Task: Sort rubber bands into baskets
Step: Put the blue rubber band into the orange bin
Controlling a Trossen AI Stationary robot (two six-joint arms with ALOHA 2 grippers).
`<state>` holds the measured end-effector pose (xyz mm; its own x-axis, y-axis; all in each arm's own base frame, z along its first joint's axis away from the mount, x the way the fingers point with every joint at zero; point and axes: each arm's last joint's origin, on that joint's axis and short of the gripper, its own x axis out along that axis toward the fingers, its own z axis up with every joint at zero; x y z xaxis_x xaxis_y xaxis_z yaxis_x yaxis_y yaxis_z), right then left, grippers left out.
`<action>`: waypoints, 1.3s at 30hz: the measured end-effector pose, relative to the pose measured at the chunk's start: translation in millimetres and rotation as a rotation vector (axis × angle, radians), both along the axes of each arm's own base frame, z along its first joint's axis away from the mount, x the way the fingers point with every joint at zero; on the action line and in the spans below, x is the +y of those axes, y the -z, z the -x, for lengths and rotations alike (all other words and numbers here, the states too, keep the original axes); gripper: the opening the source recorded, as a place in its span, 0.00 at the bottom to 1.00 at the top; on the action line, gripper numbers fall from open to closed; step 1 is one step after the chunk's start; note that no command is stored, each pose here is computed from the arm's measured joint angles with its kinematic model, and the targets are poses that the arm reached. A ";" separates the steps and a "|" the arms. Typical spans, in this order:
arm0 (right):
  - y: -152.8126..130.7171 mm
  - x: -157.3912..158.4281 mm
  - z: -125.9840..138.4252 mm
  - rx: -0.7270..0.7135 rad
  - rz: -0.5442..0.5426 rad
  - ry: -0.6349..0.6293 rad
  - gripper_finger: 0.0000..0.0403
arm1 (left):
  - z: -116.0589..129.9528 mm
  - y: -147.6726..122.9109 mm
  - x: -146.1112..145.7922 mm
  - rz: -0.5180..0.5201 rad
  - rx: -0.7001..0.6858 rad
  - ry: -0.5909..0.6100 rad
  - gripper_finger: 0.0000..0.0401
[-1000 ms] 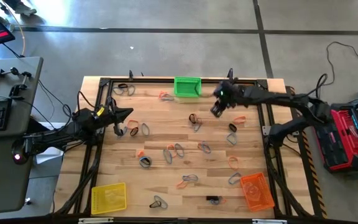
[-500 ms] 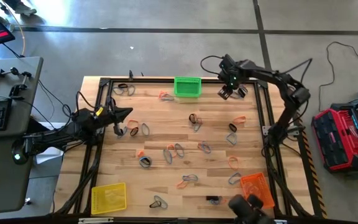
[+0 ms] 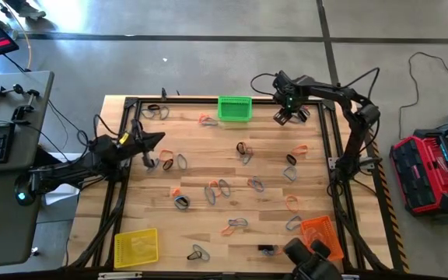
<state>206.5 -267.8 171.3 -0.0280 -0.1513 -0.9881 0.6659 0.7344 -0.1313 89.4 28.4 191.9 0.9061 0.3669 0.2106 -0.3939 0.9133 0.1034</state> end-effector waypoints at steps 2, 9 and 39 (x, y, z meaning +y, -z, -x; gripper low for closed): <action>2.1 -0.1 -0.7 -0.010 -0.011 0.025 0.32 | 2.1 -8.6 -1.1 0.008 -0.032 0.019 0.00; 10.9 -4.7 -5.2 -0.051 -0.010 0.088 0.32 | 2.8 -9.6 -0.3 0.020 -0.020 -0.013 0.00; 9.4 -2.6 -9.8 -0.014 -0.034 0.205 0.00 | 2.0 -4.4 0.4 0.000 0.047 -0.037 0.00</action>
